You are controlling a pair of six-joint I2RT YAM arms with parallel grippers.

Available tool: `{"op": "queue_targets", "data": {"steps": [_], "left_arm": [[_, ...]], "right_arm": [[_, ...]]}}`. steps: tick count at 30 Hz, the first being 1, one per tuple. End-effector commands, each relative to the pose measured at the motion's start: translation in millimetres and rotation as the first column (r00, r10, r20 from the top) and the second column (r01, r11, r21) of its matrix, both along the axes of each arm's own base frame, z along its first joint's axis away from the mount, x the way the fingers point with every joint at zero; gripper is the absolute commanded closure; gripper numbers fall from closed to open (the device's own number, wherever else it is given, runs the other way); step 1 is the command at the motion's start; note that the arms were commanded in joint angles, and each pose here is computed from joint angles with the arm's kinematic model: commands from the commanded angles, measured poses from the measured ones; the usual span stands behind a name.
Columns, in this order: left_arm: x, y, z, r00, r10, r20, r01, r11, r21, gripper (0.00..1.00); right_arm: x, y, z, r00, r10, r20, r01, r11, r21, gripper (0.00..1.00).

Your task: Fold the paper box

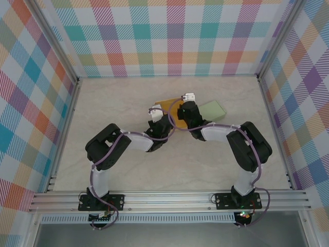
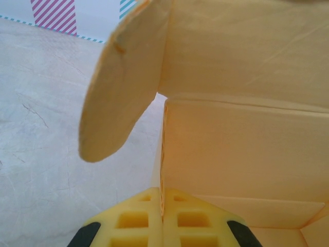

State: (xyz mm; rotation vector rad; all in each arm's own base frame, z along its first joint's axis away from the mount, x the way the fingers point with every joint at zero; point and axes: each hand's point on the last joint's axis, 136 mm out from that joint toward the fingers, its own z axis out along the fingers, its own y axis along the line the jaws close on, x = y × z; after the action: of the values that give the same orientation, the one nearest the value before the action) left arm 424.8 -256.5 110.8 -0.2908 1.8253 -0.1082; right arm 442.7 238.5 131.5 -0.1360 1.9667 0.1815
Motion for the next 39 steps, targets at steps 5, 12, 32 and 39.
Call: {"op": "queue_targets", "data": {"steps": [5,12,32,39], "left_arm": [[-2.4,-21.9,-0.3,0.997,-0.075,0.037,0.078,0.992,-0.101,1.00],[-5.5,-18.7,-16.3,0.998,-0.063,0.014,0.064,0.990,-0.125,1.00],[-54.0,14.1,7.7,0.991,-0.137,0.002,0.135,0.967,-0.216,0.40],[-72.1,28.3,24.7,0.990,-0.140,0.023,0.141,0.954,-0.266,0.25]], "right_arm": [[-24.6,18.5,-24.1,0.997,0.071,-0.043,-0.063,0.987,0.151,0.87],[-41.8,13.3,-42.5,0.997,0.043,-0.064,-0.031,0.984,0.175,0.89],[-50.3,-3.0,-51.0,0.998,-0.001,-0.060,0.008,0.992,0.124,0.92],[-53.3,-3.2,-51.3,0.999,0.011,-0.053,-0.004,0.993,0.115,0.91]]}}
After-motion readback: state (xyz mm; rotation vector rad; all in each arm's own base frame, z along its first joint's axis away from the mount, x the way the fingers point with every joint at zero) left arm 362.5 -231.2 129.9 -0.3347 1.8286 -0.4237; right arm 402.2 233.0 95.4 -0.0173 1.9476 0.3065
